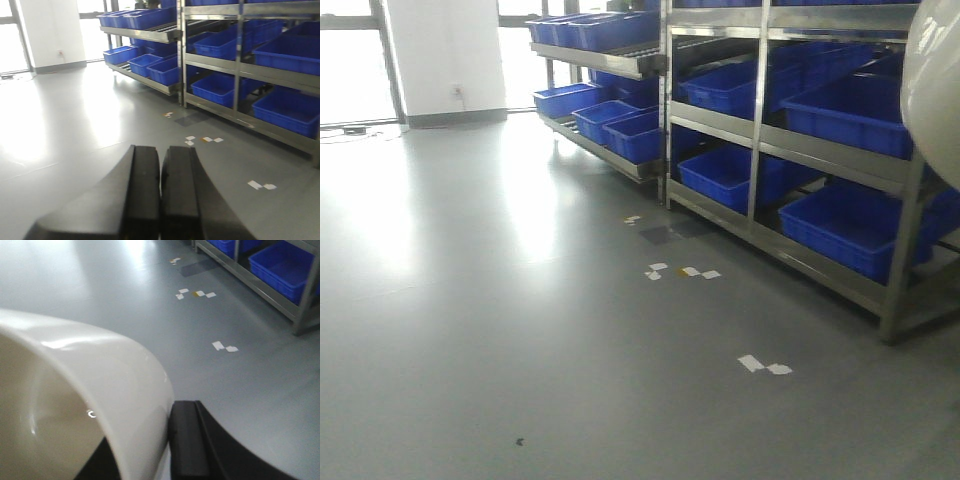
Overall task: Move white bin to right shelf second layer
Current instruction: 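Drive past the crate racks toward the windows holding the bin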
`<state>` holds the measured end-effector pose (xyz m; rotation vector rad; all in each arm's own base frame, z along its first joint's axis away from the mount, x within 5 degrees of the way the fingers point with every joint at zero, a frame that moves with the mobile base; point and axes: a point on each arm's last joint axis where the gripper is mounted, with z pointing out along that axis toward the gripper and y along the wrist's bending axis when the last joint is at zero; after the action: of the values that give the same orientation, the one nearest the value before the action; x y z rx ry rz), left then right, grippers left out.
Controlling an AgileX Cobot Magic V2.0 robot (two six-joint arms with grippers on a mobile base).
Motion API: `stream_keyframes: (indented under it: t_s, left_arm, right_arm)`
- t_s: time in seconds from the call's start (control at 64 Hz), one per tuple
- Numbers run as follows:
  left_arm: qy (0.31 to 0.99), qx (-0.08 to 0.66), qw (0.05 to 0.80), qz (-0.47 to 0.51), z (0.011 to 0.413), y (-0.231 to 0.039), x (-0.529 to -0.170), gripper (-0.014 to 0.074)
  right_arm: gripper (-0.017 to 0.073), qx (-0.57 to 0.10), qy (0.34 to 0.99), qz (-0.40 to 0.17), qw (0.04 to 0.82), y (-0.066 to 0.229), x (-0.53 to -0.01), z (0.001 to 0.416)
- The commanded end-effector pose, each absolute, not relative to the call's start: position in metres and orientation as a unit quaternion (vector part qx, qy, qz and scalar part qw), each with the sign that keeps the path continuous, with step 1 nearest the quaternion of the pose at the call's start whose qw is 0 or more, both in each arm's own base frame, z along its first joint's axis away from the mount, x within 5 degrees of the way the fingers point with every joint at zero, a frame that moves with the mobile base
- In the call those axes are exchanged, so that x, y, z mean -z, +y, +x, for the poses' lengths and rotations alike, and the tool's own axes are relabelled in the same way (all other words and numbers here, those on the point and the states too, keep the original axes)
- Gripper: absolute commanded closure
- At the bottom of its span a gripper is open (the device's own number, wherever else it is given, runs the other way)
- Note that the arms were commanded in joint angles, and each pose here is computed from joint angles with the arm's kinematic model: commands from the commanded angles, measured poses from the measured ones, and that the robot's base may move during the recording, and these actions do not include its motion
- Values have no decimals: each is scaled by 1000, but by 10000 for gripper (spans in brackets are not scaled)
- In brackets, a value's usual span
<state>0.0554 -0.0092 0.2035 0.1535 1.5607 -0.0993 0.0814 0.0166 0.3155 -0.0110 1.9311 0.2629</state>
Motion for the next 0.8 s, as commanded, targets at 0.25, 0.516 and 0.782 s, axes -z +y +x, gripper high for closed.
stream_keyframes:
  t_s: [0.25,0.516,0.782]
  left_arm:
    - [681,49,728,63,56,-9,-199,509]
    - [681,49,728,63,56,-9,-199,509]
    - [681,49,728,63,56,-9,-199,509]
  right_arm:
    - [526,-118,784,-4,610,17,-333,85]
    - [526,-118,784,-4,610,17,-333,85]
    - [526,-118,784,-4,610,17,-333,85]
